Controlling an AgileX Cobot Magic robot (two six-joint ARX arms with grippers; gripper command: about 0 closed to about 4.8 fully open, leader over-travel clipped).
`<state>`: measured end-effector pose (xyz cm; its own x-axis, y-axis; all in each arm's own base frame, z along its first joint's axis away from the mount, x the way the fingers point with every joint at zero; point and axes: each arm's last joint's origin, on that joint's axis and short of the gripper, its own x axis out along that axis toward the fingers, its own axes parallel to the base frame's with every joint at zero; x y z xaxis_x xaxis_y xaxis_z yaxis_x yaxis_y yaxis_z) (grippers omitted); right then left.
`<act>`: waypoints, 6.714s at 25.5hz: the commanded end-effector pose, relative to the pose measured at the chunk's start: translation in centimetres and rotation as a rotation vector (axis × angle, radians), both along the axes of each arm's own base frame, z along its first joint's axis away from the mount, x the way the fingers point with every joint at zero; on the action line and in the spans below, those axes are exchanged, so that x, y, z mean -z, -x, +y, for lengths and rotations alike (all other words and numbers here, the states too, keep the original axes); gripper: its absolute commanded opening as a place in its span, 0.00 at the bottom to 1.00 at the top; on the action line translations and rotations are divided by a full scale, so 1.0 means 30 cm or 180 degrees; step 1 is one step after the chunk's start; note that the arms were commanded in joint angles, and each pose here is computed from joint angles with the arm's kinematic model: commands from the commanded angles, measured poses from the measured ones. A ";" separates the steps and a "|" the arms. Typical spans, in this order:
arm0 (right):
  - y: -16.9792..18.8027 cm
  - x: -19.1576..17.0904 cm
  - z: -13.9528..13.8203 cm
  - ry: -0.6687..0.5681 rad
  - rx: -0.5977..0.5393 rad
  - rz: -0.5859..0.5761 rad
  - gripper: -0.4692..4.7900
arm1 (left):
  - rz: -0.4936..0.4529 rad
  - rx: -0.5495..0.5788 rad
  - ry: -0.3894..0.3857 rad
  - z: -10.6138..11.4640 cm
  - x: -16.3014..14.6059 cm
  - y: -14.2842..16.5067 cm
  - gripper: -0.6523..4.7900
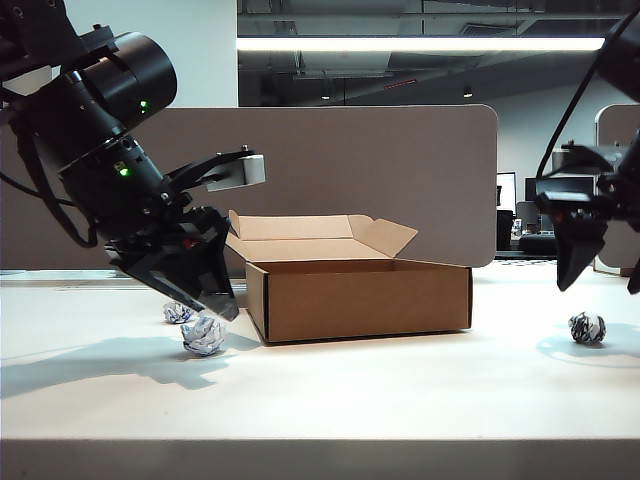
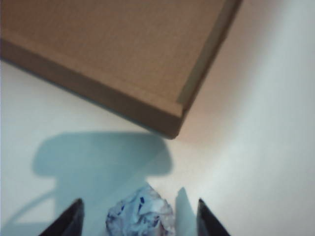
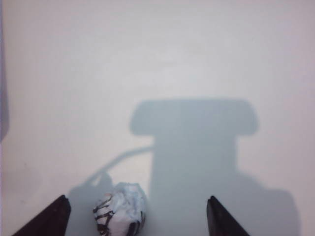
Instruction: Pick up all the paper balls on the table and put them in the paper box.
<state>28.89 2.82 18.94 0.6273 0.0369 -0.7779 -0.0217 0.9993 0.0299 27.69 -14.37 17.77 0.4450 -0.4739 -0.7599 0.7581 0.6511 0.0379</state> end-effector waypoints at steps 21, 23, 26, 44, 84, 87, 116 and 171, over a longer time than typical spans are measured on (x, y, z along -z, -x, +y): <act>-0.052 0.048 0.077 0.0294 0.0027 0.0308 0.76 | 0.0293 -0.0058 -0.0141 0.001 0.053 -0.002 0.64; -0.052 0.049 0.077 0.0295 0.0026 0.0320 0.76 | 0.0280 -0.0057 -0.0134 0.000 0.052 -0.003 0.64; -0.047 0.052 0.076 0.0293 0.0042 0.0373 0.76 | 0.0282 -0.0034 -0.0100 -0.001 0.051 -0.004 0.64; -0.038 0.062 0.074 0.0268 0.0108 0.0497 0.64 | 0.0086 -0.0273 -0.0091 -0.004 0.043 -0.024 0.63; -0.095 -0.101 0.090 0.0104 -0.0035 0.0300 0.37 | -0.0348 -0.0265 0.0409 -0.013 -0.216 -0.031 0.43; -0.111 -0.175 0.093 0.0097 -0.0039 0.0282 0.37 | -0.0409 -0.0263 0.0441 -0.022 -0.281 -0.048 0.43; -0.182 -0.239 0.377 -0.0516 -0.0939 -0.0446 0.71 | 0.0279 -0.0260 0.0059 -0.035 -0.164 -0.072 0.46; -0.180 -0.264 0.360 0.0024 -0.0999 -0.0491 0.67 | -0.0041 -0.0468 0.0169 -0.087 -0.358 -0.188 0.22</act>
